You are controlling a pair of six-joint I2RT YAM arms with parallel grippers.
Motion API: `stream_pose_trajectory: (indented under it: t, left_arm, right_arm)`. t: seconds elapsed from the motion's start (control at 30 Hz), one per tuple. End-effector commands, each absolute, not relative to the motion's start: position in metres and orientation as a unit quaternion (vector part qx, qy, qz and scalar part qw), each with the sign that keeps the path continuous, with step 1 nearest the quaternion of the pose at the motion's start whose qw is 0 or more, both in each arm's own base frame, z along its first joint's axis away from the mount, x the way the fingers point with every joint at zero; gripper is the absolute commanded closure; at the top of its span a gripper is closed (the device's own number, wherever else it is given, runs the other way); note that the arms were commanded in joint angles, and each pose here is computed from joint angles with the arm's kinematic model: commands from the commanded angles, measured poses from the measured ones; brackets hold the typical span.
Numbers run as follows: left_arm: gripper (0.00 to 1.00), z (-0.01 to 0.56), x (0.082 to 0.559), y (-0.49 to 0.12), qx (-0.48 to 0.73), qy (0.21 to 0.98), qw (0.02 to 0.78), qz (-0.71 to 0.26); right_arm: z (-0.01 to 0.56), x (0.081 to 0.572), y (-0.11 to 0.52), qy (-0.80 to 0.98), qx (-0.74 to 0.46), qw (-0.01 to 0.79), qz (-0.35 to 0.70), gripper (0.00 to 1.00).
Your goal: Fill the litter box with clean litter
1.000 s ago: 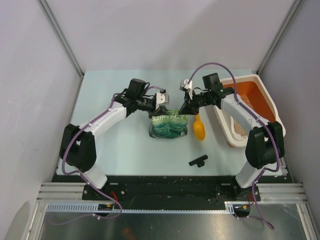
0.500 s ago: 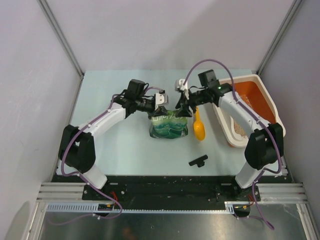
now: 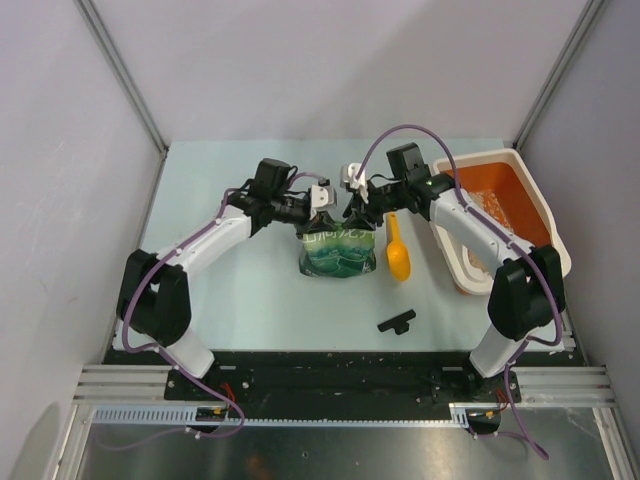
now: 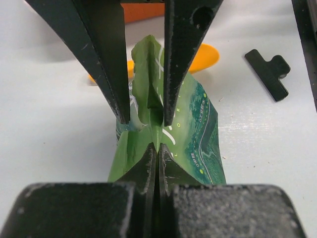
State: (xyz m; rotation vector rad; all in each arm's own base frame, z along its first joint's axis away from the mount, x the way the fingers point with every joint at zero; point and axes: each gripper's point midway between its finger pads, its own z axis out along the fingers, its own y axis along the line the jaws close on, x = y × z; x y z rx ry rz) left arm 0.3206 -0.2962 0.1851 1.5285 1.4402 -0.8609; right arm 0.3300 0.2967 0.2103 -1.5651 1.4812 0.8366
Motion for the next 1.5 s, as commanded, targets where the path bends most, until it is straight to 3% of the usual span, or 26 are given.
stream_pose_trajectory:
  t: [0.0, 0.1, 0.27, 0.37, 0.4, 0.47, 0.5, 0.7, 0.77, 0.8, 0.9, 1.07, 1.17, 1.27, 1.47]
  left_arm:
    - [1.00, 0.198, 0.327, -0.292, 0.598, 0.586, 0.427, -0.340]
    - [1.00, 0.198, 0.327, -0.292, 0.597, 0.587, 0.428, -0.339]
    - [1.00, 0.198, 0.327, -0.291, 0.596, 0.589, 0.428, -0.340]
    - [1.00, 0.199, 0.328, -0.291, 0.596, 0.588, 0.428, -0.340]
    - [1.00, 0.198, 0.328, -0.292, 0.596, 0.589, 0.428, -0.340]
    - [1.00, 0.199, 0.329, -0.292, 0.596, 0.588, 0.429, -0.339]
    - [1.00, 0.199, 0.328, -0.292, 0.596, 0.588, 0.428, -0.340]
    - [1.00, 0.196, 0.329, -0.288, 0.592, 0.595, 0.427, -0.335]
    - [1.00, 0.196, 0.328, -0.285, 0.590, 0.597, 0.428, -0.335]
    - [1.00, 0.196, 0.328, -0.284, 0.589, 0.599, 0.428, -0.334]
    - [1.00, 0.199, 0.328, -0.284, 0.588, 0.598, 0.430, -0.334]
    - [1.00, 0.200, 0.329, -0.285, 0.586, 0.600, 0.430, -0.334]
    - [1.00, 0.200, 0.330, -0.286, 0.585, 0.601, 0.429, -0.336]
    - [1.00, 0.200, 0.330, -0.287, 0.581, 0.604, 0.427, -0.340]
    - [1.00, 0.201, 0.331, -0.289, 0.568, 0.615, 0.420, -0.350]
  right_arm:
    - [0.209, 0.340, 0.298, 0.582, -0.620, 0.416, 0.323, 0.66]
    - [0.207, 0.340, 0.298, 0.584, -0.618, 0.412, 0.328, 0.70]
    - [0.209, 0.331, 0.297, 0.583, -0.617, 0.403, 0.341, 0.58]
    - [0.203, 0.329, 0.297, 0.588, -0.619, 0.394, 0.340, 0.68]
    - [0.202, 0.331, 0.295, 0.592, -0.617, 0.394, 0.338, 0.79]
    - [0.201, 0.334, 0.294, 0.597, -0.613, 0.395, 0.335, 0.88]
    - [0.200, 0.337, 0.293, 0.603, -0.608, 0.395, 0.331, 0.99]
    - [0.241, 0.365, 0.270, 0.633, -0.528, 0.427, 0.371, 1.00]
    - [0.258, 0.371, 0.253, 0.641, -0.513, 0.436, 0.368, 0.89]
    - [0.259, 0.362, 0.243, 0.653, -0.509, 0.423, 0.369, 0.70]
    - [0.267, 0.346, 0.210, 0.664, -0.517, 0.414, 0.347, 0.57]
    - [0.219, 0.289, 0.166, 0.643, -0.619, 0.358, 0.274, 0.55]
    - [0.183, 0.229, 0.145, 0.638, -0.665, 0.272, 0.277, 0.55]
    - [0.157, 0.200, 0.132, 0.603, -0.715, 0.252, 0.245, 0.55]
    - [0.122, 0.192, 0.139, 0.516, -0.792, 0.283, 0.160, 0.55]
